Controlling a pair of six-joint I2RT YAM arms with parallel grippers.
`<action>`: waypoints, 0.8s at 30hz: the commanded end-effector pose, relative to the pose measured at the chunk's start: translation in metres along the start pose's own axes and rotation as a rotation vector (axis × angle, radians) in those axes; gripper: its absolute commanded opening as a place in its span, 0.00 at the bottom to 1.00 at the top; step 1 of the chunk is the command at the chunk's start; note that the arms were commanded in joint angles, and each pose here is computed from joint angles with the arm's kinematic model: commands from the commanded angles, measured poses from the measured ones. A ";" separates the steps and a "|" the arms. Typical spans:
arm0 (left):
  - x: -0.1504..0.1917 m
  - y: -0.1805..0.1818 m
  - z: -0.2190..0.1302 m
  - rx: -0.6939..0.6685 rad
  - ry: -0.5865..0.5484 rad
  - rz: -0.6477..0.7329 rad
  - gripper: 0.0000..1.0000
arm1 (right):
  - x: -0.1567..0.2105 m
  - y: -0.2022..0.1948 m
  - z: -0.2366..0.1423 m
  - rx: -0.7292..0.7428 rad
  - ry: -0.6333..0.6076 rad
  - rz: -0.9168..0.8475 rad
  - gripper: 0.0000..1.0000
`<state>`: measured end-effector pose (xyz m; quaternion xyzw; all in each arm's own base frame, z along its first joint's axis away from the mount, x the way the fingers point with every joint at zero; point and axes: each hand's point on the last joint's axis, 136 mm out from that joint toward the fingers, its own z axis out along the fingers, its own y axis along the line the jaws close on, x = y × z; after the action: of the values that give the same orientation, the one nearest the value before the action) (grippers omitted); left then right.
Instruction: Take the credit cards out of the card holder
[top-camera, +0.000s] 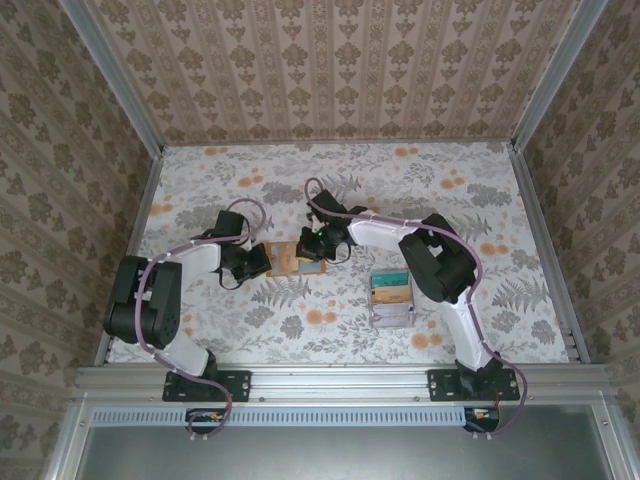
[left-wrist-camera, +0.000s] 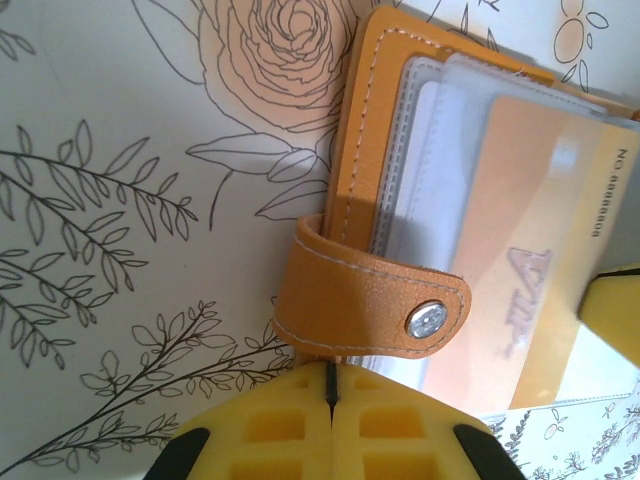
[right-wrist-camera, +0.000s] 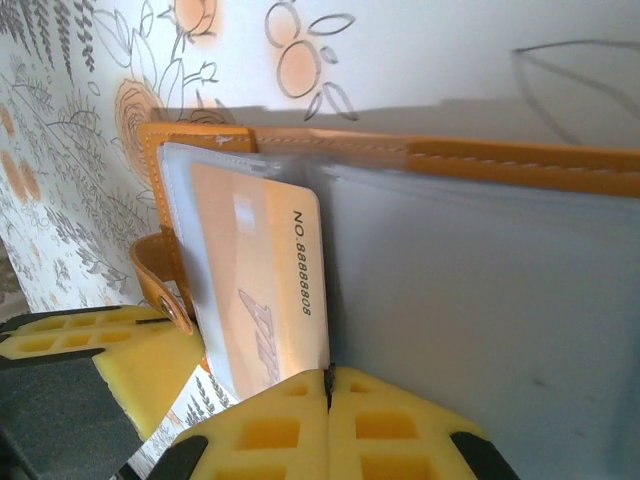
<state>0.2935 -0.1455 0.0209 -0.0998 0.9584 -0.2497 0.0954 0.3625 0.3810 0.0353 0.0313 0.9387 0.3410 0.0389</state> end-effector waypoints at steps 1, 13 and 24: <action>0.008 0.010 0.007 -0.042 0.035 -0.027 0.00 | -0.007 0.008 -0.013 -0.019 -0.041 -0.018 0.00; 0.009 0.009 0.007 -0.032 0.040 -0.026 0.00 | -0.004 0.011 0.010 -0.023 0.008 -0.011 0.25; 0.010 0.009 0.009 -0.030 0.046 -0.028 0.00 | 0.002 0.017 0.024 -0.031 0.042 -0.025 0.24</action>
<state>0.2935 -0.1458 0.0207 -0.0997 0.9583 -0.2503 0.0949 0.3676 0.4008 0.0322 0.0196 0.9349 0.3525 0.0368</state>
